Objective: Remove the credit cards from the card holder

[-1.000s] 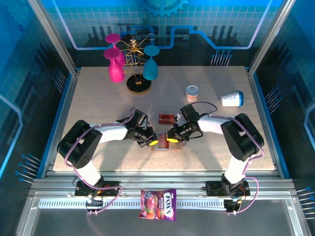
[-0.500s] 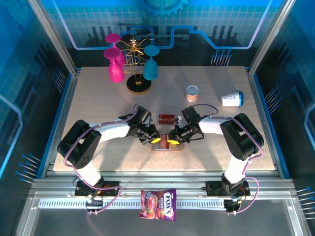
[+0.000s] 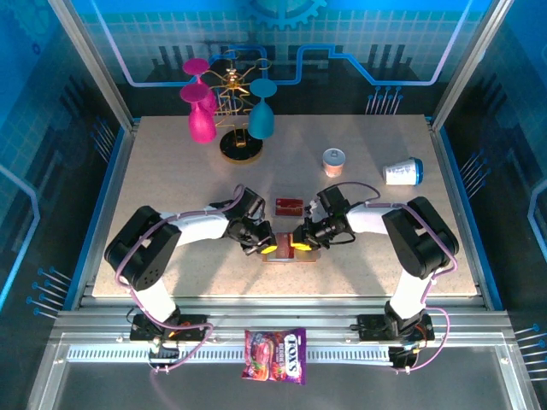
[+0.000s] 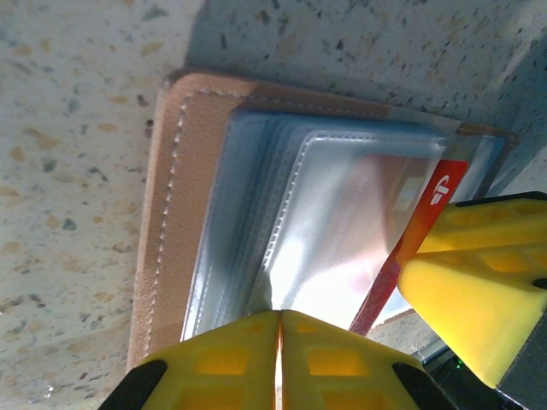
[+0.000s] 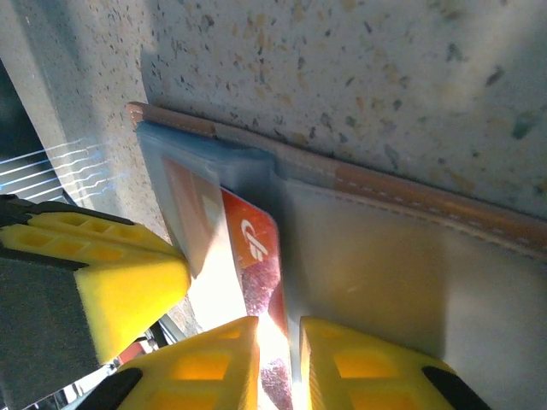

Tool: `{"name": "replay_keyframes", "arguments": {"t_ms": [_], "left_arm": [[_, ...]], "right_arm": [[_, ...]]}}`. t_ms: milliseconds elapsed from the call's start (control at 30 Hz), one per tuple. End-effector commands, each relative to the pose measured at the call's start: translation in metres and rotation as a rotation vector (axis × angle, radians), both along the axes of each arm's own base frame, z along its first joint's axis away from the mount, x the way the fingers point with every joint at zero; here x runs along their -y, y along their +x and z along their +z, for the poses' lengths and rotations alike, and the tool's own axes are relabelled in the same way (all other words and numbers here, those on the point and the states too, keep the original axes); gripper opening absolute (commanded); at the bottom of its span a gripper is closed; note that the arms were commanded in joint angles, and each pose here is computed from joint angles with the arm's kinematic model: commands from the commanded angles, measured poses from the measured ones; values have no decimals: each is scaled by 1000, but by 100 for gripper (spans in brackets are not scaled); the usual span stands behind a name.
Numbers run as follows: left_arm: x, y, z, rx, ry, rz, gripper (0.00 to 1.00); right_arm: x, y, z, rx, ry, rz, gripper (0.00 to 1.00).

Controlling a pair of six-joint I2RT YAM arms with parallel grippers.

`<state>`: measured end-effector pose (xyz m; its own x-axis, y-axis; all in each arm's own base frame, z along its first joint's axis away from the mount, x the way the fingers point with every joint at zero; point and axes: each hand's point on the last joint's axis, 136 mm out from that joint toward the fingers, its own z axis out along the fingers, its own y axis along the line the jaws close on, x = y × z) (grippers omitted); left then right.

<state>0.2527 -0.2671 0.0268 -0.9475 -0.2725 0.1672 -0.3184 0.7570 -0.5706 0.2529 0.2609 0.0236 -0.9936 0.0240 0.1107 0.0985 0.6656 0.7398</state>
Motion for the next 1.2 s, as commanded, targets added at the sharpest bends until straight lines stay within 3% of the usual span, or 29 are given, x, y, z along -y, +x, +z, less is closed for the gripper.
{"name": "replay_keyframes", "arguments": {"t_ms": [0,1167], "left_arm": [[-1,-6,-11,-26,37,-27,10],[-7,-11,-12,-35,72,-37,10]], "right_arm": [[6,-4,-9,-43,1,-20,22],[31,-5,-2,-34,-34,-33,11]]}}
